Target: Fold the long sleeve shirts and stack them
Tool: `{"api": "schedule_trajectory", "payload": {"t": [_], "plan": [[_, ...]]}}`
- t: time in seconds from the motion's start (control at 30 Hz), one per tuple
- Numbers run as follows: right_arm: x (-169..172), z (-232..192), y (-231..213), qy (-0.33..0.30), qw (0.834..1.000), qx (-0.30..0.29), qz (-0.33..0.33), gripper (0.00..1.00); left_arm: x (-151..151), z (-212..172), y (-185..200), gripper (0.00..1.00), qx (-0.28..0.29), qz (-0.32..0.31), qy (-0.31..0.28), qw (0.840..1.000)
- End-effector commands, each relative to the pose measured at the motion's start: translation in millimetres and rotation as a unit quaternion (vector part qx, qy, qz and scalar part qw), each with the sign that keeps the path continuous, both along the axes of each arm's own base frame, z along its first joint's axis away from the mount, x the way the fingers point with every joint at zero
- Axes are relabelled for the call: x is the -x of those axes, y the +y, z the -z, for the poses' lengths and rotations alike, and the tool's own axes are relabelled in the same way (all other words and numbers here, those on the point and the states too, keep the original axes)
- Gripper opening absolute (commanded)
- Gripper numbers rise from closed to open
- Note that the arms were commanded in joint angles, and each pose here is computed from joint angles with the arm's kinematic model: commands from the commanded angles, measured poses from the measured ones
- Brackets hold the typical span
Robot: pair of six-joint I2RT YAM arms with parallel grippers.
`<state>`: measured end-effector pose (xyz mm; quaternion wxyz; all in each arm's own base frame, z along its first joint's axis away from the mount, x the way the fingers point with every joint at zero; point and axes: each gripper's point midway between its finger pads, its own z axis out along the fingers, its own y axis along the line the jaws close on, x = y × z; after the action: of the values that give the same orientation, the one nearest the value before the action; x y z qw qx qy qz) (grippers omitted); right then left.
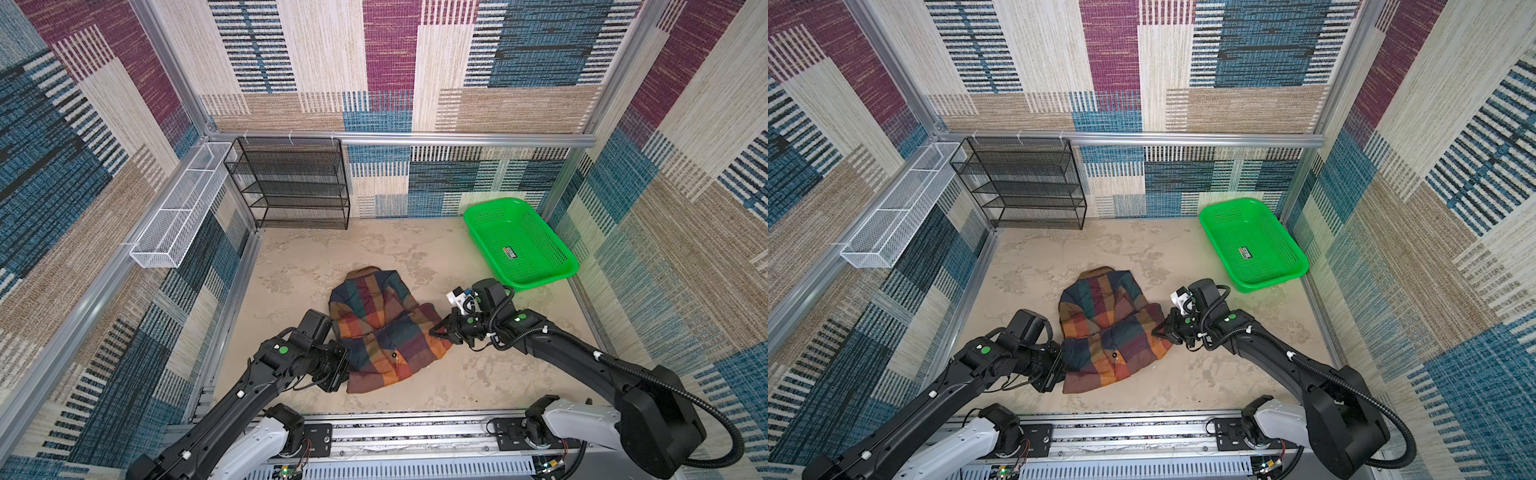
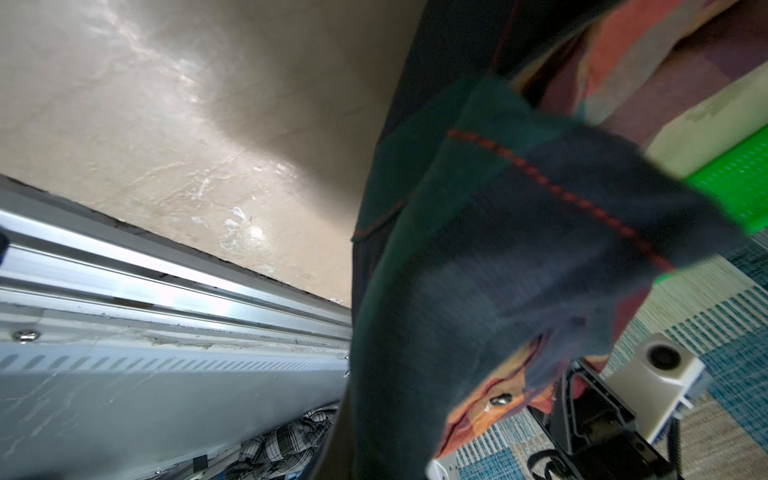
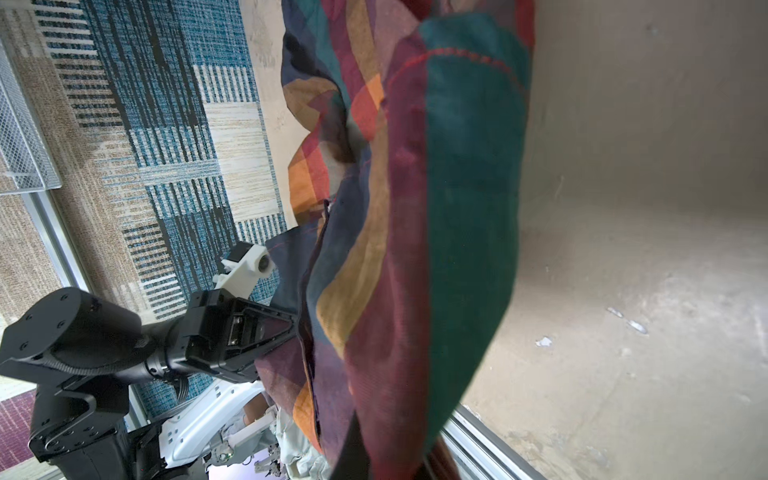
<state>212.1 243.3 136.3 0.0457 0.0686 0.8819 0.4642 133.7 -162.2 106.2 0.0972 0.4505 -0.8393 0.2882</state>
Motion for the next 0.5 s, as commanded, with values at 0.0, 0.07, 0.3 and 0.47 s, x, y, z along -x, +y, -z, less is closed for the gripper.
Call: {"api": "schedule_trajectory", "payload": {"t": [0.0, 0.07, 0.3, 0.47], "plan": [[-6.5, 11.8, -12.2, -0.027, 0.999, 0.03, 0.032, 0.0, 11.6, 21.8, 12.3, 0.0, -0.039, 0.022, 0.016, 0.999], [-1.9, 27.7, -18.4, -0.023, 0.998, 0.047, 0.034, 0.0, 15.8, 33.7, 16.8, 0.0, -0.053, 0.027, 0.02, 0.998], [9.4, 63.2, -19.9, 0.006, 0.999, 0.043, 0.032, 0.0, 30.4, 65.0, 20.1, 0.0, -0.076, 0.044, 0.035, 0.996], [10.3, 65.2, -23.2, 0.007, 0.998, 0.052, 0.04, 0.02, 43.5, 87.6, 26.2, 0.0, -0.087, 0.042, 0.052, 0.994]]}}
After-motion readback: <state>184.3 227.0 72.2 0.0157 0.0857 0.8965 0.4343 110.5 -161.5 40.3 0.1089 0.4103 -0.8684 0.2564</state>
